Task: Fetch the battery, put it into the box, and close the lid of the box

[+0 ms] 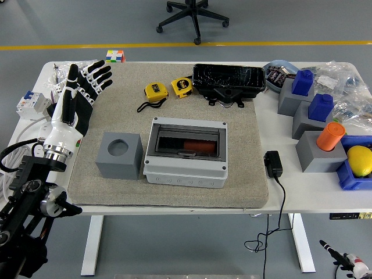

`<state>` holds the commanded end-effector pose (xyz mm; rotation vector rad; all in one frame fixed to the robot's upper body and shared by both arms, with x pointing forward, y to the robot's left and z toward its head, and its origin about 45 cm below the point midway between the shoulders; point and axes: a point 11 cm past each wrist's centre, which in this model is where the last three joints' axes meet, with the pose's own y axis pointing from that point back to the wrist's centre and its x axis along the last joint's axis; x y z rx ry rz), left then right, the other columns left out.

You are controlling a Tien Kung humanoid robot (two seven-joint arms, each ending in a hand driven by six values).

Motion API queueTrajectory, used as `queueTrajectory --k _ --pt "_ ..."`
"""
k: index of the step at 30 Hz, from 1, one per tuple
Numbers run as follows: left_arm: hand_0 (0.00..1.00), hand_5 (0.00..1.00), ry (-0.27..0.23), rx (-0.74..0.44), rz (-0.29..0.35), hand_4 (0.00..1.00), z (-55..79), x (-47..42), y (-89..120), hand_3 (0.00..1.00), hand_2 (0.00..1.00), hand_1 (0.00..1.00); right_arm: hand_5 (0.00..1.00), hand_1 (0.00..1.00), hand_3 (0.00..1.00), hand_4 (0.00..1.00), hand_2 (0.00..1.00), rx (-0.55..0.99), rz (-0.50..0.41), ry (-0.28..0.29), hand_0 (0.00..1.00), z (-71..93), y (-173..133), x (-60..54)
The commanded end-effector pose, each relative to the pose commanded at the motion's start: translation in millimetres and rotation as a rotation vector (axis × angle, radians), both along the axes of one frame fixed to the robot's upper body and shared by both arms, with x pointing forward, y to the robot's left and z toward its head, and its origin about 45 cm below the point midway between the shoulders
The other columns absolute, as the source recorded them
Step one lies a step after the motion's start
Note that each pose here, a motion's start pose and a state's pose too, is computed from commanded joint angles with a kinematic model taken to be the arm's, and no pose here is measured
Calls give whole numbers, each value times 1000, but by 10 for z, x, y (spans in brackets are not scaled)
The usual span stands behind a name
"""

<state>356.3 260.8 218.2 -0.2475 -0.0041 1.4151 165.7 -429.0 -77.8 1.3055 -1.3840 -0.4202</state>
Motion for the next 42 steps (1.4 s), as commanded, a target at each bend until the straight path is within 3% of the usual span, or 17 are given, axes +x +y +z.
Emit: queueTrajectory --k 21,30,36,42 --pt "829 998 -5 -13 6 998 -12 9 32 785 802 837 998 883 861 998 820 3 5 9 904 -19 17 -33" --pt "831 998 3 -33 34 998 -14 71 230 781 802 834 998 883 861 998 820 7 6 12 904 -31 42 -41" --pt "849 998 -3 -30 106 998 25 134 487 807 828 868 998 883 861 998 820 10 5 10 904 -33 54 -36" --pt "883 938 35 148 153 998 85 194 823 800 837 876 998 883 861 998 821 10 1 10 904 -31 48 -36"
